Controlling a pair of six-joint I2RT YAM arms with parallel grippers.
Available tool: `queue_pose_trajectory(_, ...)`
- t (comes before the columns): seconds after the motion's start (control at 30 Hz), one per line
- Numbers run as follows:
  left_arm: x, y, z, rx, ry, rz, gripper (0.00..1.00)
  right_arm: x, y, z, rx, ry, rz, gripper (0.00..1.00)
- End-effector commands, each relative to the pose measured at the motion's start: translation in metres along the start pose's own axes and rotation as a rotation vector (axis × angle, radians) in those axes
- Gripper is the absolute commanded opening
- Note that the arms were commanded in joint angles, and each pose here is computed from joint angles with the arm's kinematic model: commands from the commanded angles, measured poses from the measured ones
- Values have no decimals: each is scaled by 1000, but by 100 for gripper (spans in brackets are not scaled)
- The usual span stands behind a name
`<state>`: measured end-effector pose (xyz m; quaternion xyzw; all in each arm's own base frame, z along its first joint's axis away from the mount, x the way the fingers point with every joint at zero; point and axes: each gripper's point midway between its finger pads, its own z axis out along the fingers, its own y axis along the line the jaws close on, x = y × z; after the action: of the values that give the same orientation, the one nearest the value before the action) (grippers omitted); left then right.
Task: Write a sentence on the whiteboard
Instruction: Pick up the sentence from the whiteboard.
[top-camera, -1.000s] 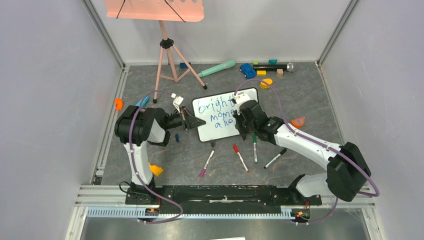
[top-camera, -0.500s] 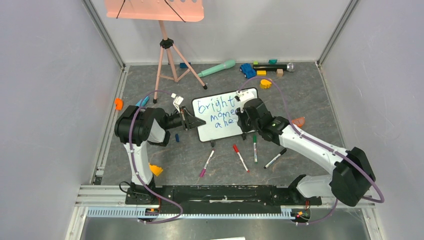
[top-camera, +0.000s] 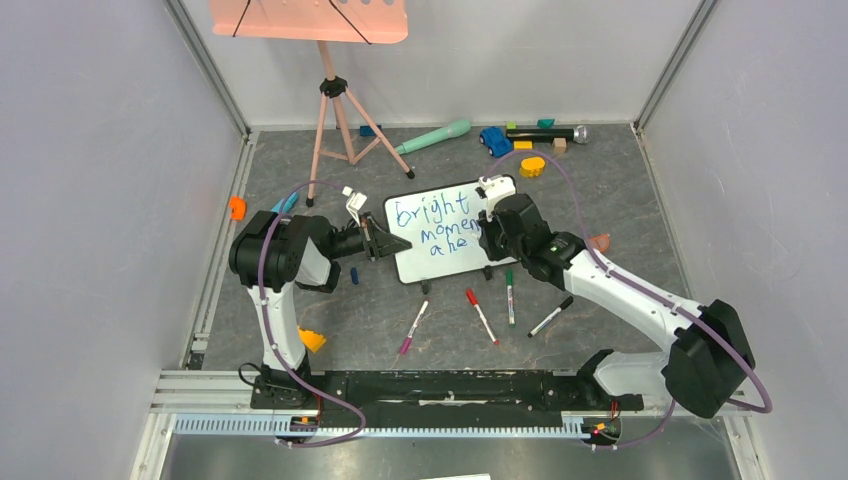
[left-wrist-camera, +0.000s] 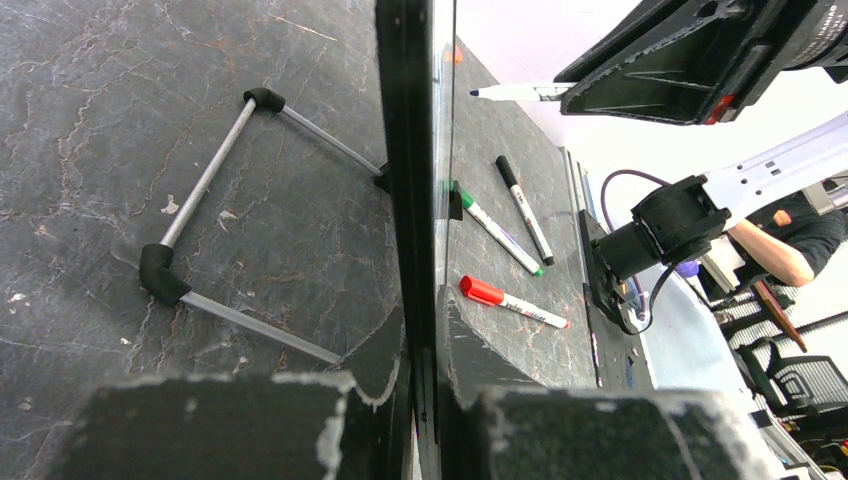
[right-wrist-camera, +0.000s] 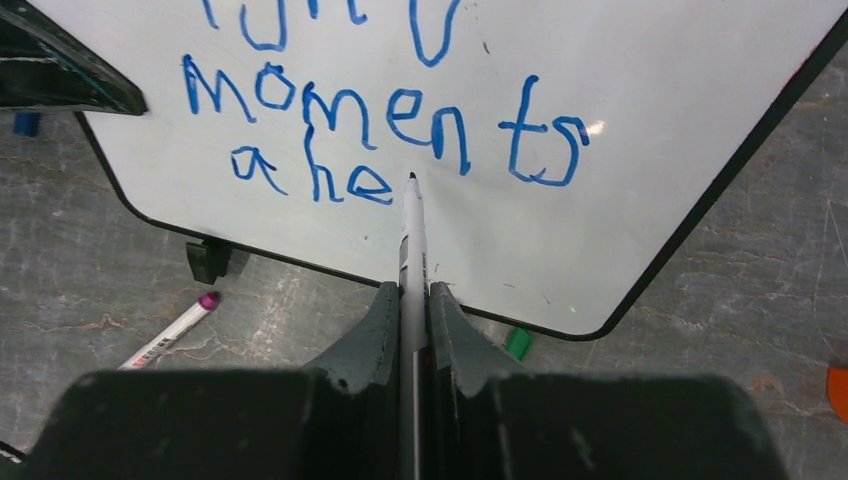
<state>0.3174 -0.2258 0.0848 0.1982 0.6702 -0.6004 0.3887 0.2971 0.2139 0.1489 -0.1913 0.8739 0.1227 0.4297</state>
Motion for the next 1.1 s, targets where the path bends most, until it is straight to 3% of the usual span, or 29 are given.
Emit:
queue_pose_trajectory(0.0, 13, 31, -1, -93, -30, 96, 2, 5, -11, 3, 49, 19, 2, 0)
queue_pose_trajectory(1.07, 14, 31, -1, -93, -29, 97, 2, -2, -2, 19, -4, 17, -7, 0)
